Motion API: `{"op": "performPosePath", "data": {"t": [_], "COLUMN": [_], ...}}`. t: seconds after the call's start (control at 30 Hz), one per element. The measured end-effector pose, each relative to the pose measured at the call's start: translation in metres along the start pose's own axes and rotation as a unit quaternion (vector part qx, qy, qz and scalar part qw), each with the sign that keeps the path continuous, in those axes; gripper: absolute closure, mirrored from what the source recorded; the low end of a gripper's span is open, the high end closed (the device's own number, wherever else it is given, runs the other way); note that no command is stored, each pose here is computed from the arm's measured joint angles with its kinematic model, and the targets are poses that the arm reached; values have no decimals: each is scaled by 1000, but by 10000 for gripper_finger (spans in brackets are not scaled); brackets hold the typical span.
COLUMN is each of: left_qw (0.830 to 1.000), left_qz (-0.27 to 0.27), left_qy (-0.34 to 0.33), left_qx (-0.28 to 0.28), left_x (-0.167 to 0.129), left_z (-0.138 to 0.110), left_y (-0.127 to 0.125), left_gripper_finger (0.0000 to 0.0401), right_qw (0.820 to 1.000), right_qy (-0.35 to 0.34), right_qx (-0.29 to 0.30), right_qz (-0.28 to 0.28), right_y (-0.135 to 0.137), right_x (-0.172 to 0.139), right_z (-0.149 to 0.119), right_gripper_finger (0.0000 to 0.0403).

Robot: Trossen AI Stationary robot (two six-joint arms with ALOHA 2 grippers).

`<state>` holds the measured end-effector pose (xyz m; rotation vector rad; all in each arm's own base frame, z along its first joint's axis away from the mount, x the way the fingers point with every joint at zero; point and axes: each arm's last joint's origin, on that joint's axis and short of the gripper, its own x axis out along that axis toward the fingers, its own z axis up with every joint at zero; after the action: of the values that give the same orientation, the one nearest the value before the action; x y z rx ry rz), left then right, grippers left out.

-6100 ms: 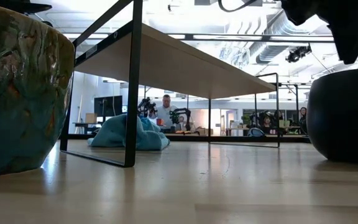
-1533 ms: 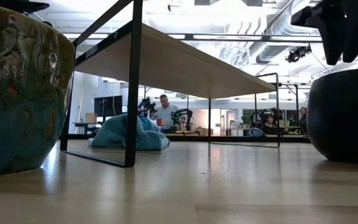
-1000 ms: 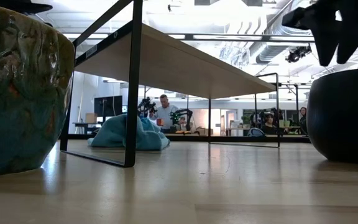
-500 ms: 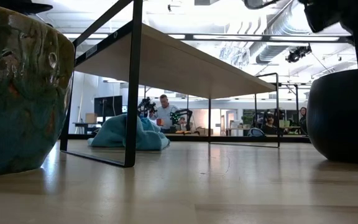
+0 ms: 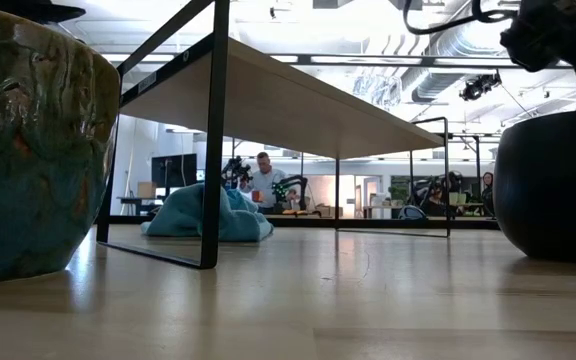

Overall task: Stack small to large cups/mugs on shelf
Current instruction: Put the black mug on the shelf

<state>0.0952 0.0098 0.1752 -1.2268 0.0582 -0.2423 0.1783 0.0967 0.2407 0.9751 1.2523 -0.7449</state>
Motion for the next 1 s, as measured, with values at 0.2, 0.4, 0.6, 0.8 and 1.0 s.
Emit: {"op": "performPosePath", "data": {"t": [0.2,0.4,0.6,0.8,1.0], "left_qw": [1000,1000,1000,1000,1000], "left_qz": [0,0,0,0,0], "left_qy": [0,0,0,0,0], "left_qx": [0,2,14,16,17], "left_x": [0,0,0,0,0], "left_z": [0,0,0,0,0], "left_y": [0,0,0,0,0], "left_gripper_finger": [201,201,201,201,201], "right_qw": [999,994,992,991,988], "right_qy": [22,29,19,3,1], "right_qx": [47,104,125,131,152], "right_qz": [-2,3,10,29,22], "right_y": [-1,0,1,3,2], "right_x": [0,-1,-1,-1,-1], "right_z": [-10,-18,-19,-18,-18], "right_gripper_finger": [341,330,307,276,260]}}
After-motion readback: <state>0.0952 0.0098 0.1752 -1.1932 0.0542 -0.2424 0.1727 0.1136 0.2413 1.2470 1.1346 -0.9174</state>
